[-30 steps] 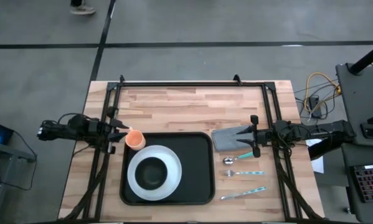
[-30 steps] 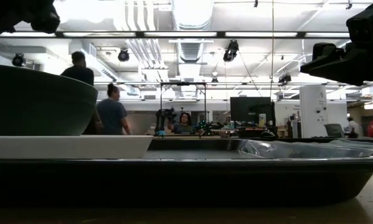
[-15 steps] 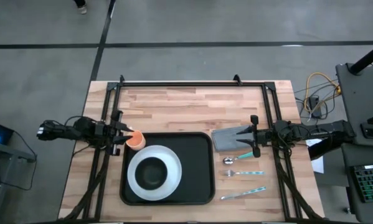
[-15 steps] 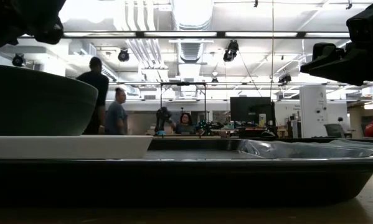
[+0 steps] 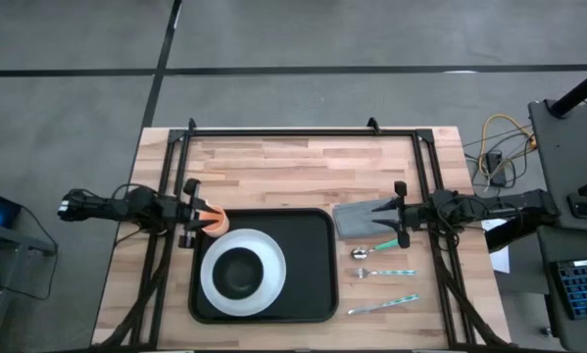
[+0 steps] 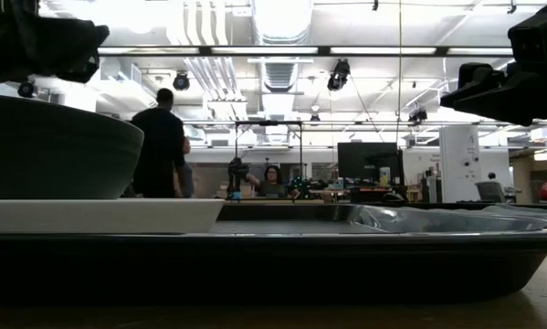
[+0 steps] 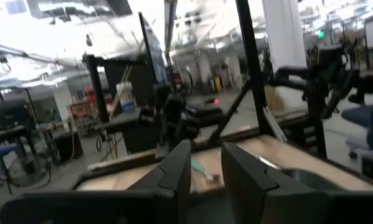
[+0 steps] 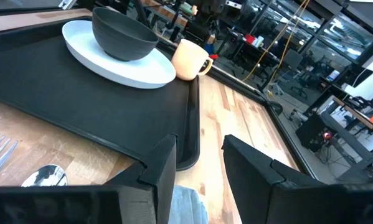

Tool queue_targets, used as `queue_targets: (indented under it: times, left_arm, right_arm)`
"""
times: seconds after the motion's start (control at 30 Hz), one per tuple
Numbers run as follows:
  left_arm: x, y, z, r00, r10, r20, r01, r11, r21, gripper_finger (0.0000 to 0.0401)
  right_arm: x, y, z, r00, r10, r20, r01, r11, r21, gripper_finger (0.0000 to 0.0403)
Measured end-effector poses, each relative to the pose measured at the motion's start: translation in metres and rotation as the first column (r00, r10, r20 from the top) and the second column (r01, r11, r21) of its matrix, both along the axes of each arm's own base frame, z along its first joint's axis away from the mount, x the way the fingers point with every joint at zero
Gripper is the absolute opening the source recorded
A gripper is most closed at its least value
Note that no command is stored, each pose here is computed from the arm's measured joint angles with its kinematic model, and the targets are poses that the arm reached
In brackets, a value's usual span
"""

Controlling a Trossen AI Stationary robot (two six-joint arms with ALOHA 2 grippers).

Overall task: Set up tray
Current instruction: Put the gray napkin to the right of the white plate on the black tray

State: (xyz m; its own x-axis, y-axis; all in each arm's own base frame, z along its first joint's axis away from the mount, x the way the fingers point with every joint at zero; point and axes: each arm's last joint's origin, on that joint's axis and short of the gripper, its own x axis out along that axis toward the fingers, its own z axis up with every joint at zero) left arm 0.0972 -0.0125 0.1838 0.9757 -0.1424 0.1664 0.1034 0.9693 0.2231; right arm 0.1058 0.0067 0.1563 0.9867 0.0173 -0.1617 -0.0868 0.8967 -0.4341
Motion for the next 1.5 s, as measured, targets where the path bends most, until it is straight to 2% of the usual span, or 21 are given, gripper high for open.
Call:
queue_targets:
  times: [0.37, 0.7, 1.5]
  left_arm:
    - [0.001, 0.000, -0.012, 0.991, 0.009, -0.131, -0.006, 1.000, 0.018, 0.0071]
    - [0.002, 0.000, -0.018, 0.979, 0.025, -0.202, -0.022, 1.000, 0.016, 0.0071]
    - [0.002, 0.001, -0.019, 0.978, 0.026, -0.209, -0.024, 1.000, 0.010, 0.0071]
  right_arm:
    - [0.000, 0.000, 0.000, 1.000, 0.000, 0.000, 0.000, 1.000, 0.000, 0.0123]
    - [0.000, 0.000, 0.000, 1.000, 0.000, -0.001, 0.000, 1.000, 0.000, 0.0123]
    - [0.000, 0.000, 0.000, 1.000, 0.000, -0.001, 0.000, 1.000, 0.000, 0.0123]
